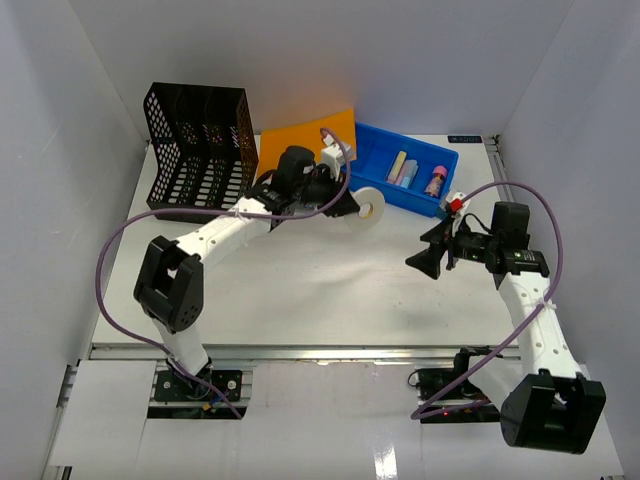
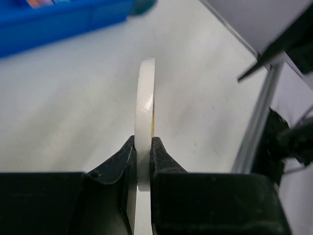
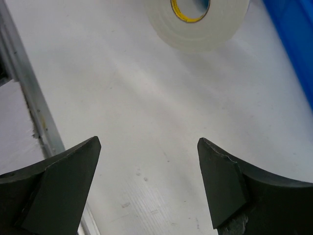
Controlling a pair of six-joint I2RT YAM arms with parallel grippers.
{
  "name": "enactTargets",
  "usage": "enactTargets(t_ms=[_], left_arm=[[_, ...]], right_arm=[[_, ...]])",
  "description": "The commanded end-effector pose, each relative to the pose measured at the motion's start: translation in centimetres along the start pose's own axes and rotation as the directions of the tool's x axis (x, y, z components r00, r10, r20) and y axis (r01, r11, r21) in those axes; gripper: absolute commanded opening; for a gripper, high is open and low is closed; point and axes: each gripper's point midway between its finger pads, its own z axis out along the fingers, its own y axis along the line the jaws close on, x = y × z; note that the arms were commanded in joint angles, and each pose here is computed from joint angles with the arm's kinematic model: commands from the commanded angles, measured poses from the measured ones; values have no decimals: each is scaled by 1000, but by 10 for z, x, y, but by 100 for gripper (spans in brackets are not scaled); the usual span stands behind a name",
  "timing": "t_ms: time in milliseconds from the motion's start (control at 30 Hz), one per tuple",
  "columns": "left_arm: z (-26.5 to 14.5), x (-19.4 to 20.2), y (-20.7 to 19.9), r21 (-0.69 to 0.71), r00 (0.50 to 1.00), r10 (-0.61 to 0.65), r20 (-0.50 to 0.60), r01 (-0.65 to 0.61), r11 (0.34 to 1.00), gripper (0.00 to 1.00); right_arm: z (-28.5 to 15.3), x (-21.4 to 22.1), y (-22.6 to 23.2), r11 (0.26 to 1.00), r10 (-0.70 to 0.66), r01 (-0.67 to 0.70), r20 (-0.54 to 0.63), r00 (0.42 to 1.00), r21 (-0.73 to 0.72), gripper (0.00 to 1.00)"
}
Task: Organize the desk
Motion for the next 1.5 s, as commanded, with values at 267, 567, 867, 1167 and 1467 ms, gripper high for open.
enactTargets(t_ms=[267,567,867,1167,1467], left_arm=[[78,-155,102,-366,946,132,296,-15,930,0],[117,-160,149,-467,877,244,414,-26,884,0],[145,-129,158,-483,891,294,346,-99,870,10],[156,-120,144,-491,891,332,310,-150,858,71],[108,-184,67,-431,837,367,407,-178,885,82]], right_arm=[[-49,-27,-77,868,32,-91,128,991,489,91],[-49,-20,-84,860,59,-113,125,990,497,91],[-49,-14,-90,853,73,-123,119,990,507,91],[-56,-8,-99,834,86,-137,119,989,535,92],[-69,8,-114,802,128,-176,124,984,571,93]])
